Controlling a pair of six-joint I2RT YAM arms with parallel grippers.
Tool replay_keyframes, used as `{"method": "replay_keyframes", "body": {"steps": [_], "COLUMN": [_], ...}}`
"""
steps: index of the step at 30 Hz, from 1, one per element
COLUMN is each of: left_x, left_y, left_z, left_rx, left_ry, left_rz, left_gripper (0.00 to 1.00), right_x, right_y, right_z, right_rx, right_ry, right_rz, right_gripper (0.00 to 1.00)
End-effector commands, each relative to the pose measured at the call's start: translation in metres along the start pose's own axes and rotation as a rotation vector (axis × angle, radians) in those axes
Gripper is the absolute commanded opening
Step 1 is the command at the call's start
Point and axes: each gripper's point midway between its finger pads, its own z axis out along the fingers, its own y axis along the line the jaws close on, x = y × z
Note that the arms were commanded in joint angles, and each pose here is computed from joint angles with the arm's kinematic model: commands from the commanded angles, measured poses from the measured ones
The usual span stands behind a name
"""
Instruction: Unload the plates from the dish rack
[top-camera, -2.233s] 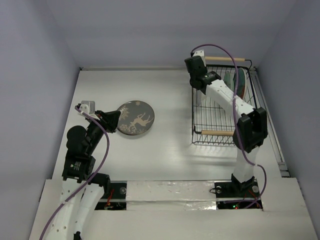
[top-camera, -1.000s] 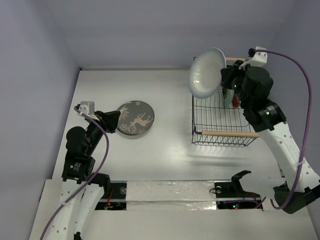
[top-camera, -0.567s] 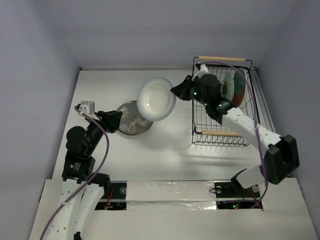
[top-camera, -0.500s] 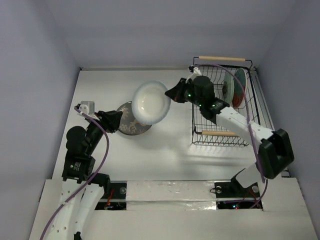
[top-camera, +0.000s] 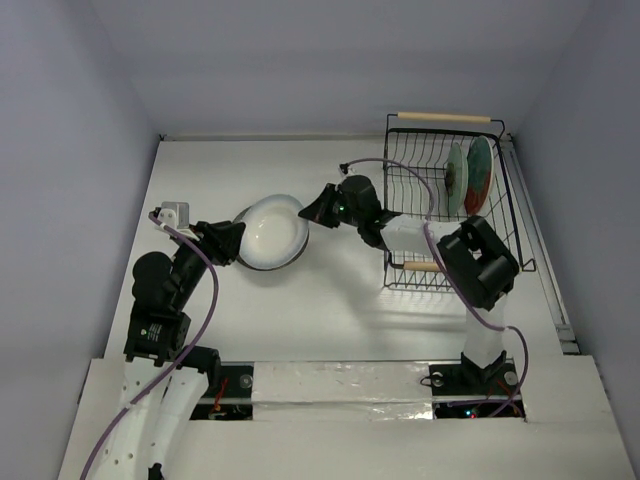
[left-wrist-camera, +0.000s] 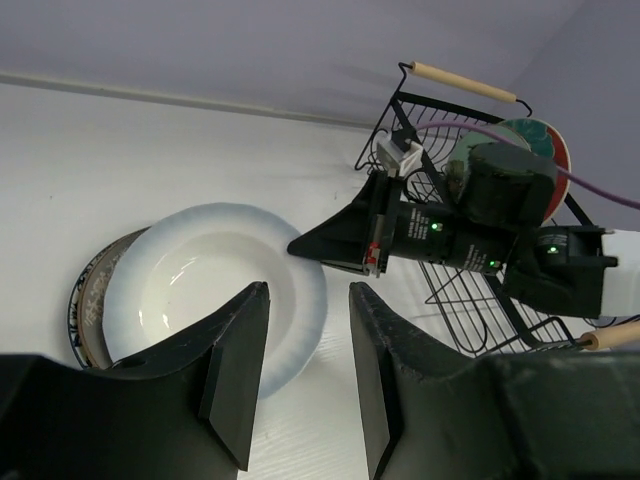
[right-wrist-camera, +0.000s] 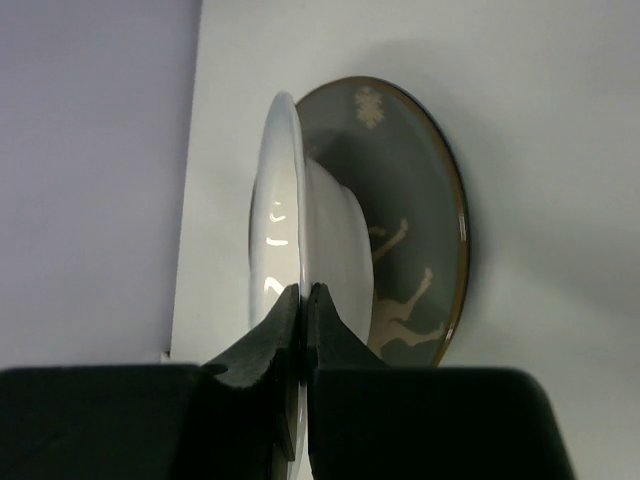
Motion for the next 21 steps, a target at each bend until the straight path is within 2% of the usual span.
{"method": "replay_keyframes", "body": {"steps": [1,11,16,21], "left_x": [-0.022,-0.023,-0.023,-0.023], "left_y": [-0.012,-0.013,-0.013,-0.013], "left_z": [-0.001,-0.002,-0.002,-0.002], "left_rx": [0.042,0.044,0.044,0.043], "left_ry": [-0.058,-0.062,-0.063,-0.064], "left_rz": [0.018,0.02,0.021,0.021], "left_gripper": [0.35,0.35,0.35,0.35], "right_x": [-0.052,-0.029,-0.018,-0.012], "right_y": [0.096,0.066,0.046,0.036], "right_z": [-0.006,0.008,0.013,0.015], "right_rx": [-0.31,-0.294,-0.238,-0.203], "right_ry": [-0.156,-0.141,-0.122,-0.103], "right_rz": [0.04,0.128,0.113,0.101], "right_gripper": [0.0,0.0,0.13,0.15]}}
